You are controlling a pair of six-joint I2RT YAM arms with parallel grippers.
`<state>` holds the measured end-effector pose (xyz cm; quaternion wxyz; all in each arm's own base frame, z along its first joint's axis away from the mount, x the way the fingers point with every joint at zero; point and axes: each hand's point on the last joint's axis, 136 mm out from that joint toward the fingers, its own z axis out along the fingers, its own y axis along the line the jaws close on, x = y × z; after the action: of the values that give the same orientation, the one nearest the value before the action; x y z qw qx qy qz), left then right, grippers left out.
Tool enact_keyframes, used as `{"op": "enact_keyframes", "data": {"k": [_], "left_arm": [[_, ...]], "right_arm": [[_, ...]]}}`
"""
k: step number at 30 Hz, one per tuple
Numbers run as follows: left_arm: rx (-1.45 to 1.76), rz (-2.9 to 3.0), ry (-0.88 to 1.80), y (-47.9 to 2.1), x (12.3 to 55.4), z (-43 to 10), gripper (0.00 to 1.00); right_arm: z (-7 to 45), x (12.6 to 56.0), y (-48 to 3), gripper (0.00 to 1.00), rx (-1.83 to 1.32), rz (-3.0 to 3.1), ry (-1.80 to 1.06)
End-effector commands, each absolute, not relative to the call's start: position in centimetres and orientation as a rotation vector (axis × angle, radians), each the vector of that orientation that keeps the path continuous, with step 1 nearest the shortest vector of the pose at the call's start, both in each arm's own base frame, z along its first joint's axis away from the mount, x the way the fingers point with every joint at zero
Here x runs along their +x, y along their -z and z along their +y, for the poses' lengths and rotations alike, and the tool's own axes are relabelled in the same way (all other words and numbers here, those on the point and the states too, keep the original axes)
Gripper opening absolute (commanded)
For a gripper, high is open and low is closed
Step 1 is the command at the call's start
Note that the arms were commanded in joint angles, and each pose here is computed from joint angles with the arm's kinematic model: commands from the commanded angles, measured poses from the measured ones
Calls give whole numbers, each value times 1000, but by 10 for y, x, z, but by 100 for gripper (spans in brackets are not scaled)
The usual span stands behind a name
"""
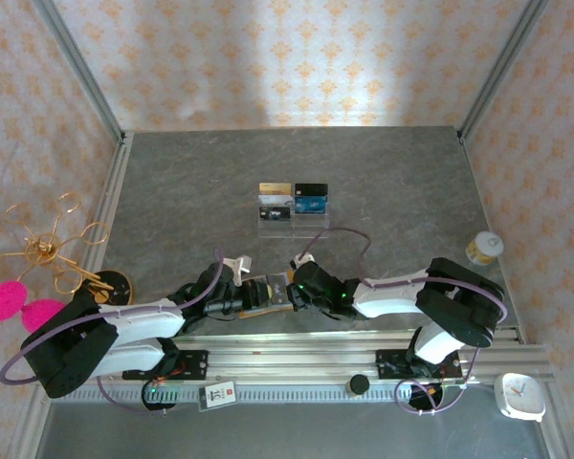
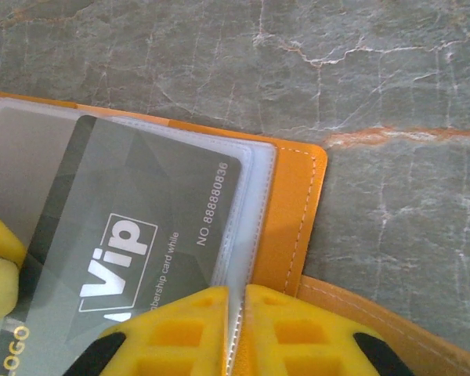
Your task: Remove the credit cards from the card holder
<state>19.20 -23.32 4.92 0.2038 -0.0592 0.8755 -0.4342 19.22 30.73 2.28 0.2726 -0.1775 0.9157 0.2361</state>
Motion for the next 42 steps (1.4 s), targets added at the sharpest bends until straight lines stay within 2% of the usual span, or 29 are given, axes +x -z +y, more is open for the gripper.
{"op": "enact_keyframes", "data": {"k": [1,5,21,24,28,31,38,42], "left_arm": [[-159,2413,1214,-53,197,-233,12],[-139,2407,1234,-54,196,-236,0],[-150,2440,1152,-47,187,-214,0],[-148,2432,1140,-48,187,-212,0],[-140,2436,1138,-47,187,-211,0],[-138,2431,1147,-48,186,-211,0],[-135,2412,1162,-50,188,-212,0],[-139,2401,1178,-52,190,-213,0]], "right_arm": [[287,175,1,14,-512,2574,-540],[287,175,1,14,-508,2577,-538],[262,181,7,13,-384,2584,-432],[263,183,1,18,-380,2566,-445],[274,185,-24,35,-433,2498,-517],[280,186,-43,43,-466,2450,-556],[285,194,-57,45,-458,2412,-554],[303,184,-56,48,-523,2416,-666]]}}
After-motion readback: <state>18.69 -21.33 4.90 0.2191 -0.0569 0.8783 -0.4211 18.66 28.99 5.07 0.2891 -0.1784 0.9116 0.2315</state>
